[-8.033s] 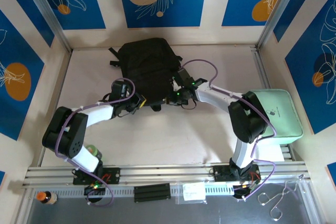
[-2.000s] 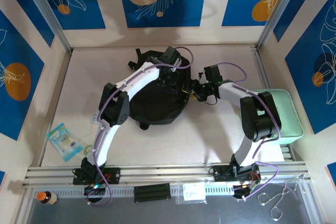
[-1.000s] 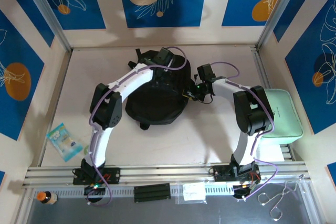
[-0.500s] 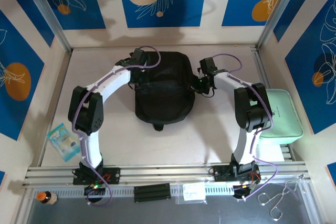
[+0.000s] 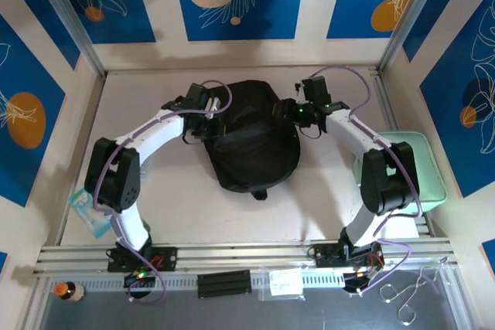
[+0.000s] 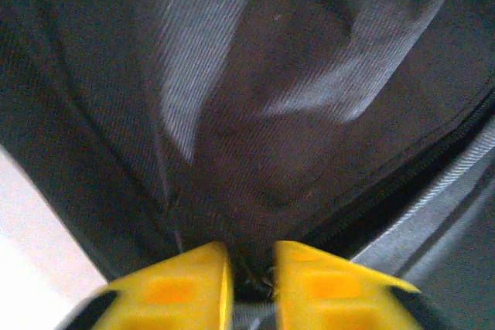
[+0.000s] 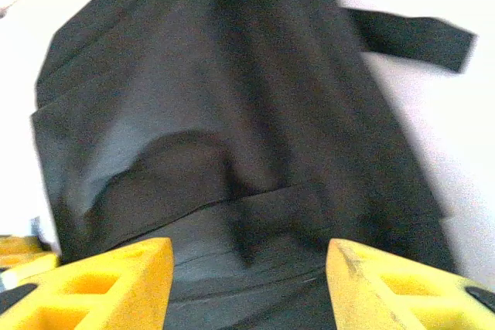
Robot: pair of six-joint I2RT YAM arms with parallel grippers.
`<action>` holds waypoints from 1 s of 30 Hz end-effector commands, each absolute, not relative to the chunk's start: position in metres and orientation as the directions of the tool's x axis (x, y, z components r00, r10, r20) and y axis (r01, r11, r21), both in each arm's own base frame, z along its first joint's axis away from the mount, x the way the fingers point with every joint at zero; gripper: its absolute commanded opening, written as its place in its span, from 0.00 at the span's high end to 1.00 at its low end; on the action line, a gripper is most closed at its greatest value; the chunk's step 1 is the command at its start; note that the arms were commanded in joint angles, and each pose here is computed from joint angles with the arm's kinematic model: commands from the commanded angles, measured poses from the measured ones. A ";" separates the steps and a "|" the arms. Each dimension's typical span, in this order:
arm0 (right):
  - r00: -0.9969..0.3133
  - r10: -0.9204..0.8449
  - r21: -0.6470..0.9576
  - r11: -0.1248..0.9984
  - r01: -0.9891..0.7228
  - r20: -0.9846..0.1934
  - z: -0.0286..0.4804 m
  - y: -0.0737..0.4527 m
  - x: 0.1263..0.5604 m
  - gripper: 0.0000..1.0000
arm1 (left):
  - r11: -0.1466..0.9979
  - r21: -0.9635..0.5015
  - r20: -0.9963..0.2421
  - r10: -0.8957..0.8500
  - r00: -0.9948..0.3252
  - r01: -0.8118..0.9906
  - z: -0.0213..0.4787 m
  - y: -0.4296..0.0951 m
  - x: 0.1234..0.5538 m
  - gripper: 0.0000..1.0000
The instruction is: Pack books, pencil case, and school supplies into a backpack
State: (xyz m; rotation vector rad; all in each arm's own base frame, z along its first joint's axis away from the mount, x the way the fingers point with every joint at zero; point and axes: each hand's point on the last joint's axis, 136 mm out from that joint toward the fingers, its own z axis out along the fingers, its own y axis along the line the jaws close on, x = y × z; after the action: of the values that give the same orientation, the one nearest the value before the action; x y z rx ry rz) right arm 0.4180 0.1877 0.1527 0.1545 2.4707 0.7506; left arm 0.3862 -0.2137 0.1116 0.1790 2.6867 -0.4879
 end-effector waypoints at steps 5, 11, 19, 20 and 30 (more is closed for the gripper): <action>-0.921 0.209 0.572 0.820 -0.018 -0.328 0.118 0.234 0.361 0.43 | 0.980 -0.197 -0.465 -0.083 -0.881 0.011 0.134 -0.137 0.368 0.40; -0.954 0.215 0.513 0.854 0.080 -0.210 0.074 0.226 0.337 0.43 | 0.971 -0.060 -0.510 -0.231 -0.828 -0.233 0.126 -0.049 0.356 0.14; -0.948 0.271 0.389 0.902 0.189 -0.169 0.031 0.183 0.343 0.43 | 0.940 0.063 -0.434 -0.276 -0.858 -0.335 0.090 0.010 0.348 0.06; -0.945 0.270 0.365 0.911 0.190 -0.182 0.026 0.176 0.347 0.44 | 0.935 0.086 -0.418 -0.279 -0.865 -0.343 0.086 0.019 0.347 0.05; -0.925 0.200 0.352 0.933 0.079 -0.322 0.057 0.174 0.390 0.44 | 0.957 0.097 -0.284 -0.237 -0.929 -0.274 0.055 0.035 0.348 0.08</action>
State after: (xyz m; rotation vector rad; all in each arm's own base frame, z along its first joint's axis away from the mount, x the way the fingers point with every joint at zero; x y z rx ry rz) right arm 0.3893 0.1775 0.0531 0.2635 2.7336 0.5228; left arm 0.3452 0.0353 0.0554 -0.4515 2.7936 0.2080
